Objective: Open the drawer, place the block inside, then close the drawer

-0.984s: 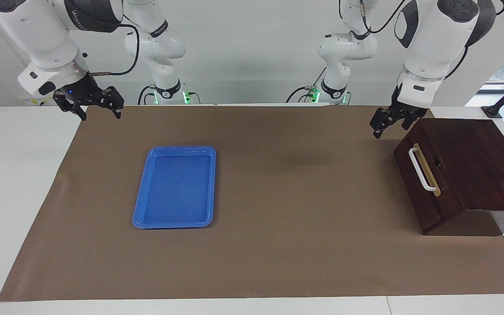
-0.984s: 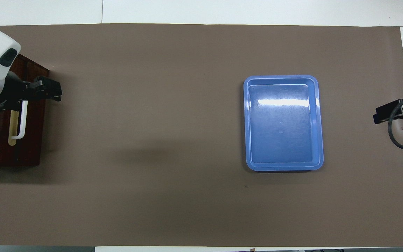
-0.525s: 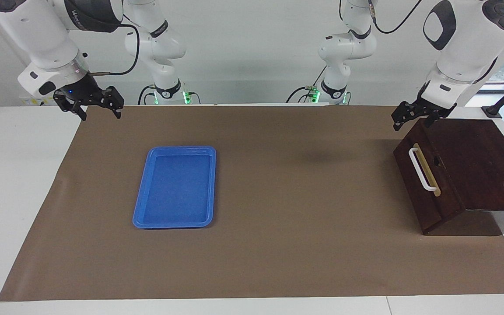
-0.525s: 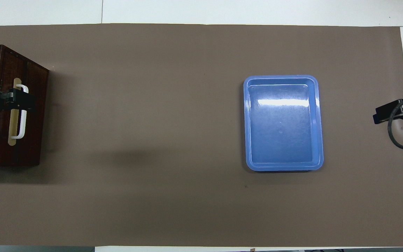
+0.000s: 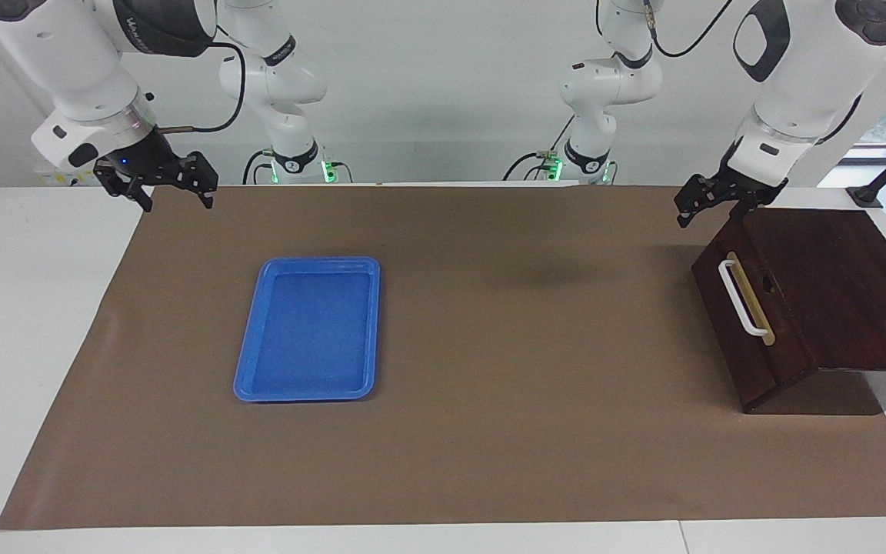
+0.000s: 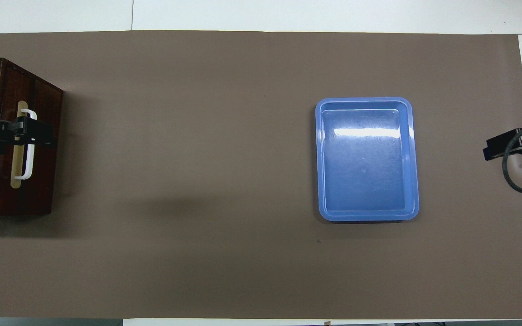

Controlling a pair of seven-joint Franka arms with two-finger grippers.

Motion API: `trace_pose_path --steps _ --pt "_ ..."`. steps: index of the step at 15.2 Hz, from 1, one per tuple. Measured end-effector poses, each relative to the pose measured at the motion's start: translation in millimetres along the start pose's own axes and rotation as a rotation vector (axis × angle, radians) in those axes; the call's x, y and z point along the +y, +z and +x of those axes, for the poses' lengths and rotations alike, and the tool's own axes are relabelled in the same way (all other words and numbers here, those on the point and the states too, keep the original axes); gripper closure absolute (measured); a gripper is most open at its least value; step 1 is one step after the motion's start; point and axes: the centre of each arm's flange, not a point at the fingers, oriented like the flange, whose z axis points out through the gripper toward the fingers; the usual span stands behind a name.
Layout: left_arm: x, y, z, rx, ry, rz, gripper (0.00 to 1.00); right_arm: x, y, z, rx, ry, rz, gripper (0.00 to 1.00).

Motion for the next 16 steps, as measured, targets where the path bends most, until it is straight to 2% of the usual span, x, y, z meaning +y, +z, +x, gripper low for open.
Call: trace_pose_path --steps 9,16 --pt "23.9 3.1 -8.0 -0.041 0.076 0.006 0.00 0.0 0.0 0.0 0.000 0.000 0.000 0.00" --pt "23.3 2.9 -8.2 -0.041 0.088 0.006 0.00 0.0 0.0 0.0 0.000 0.000 0.000 0.00"
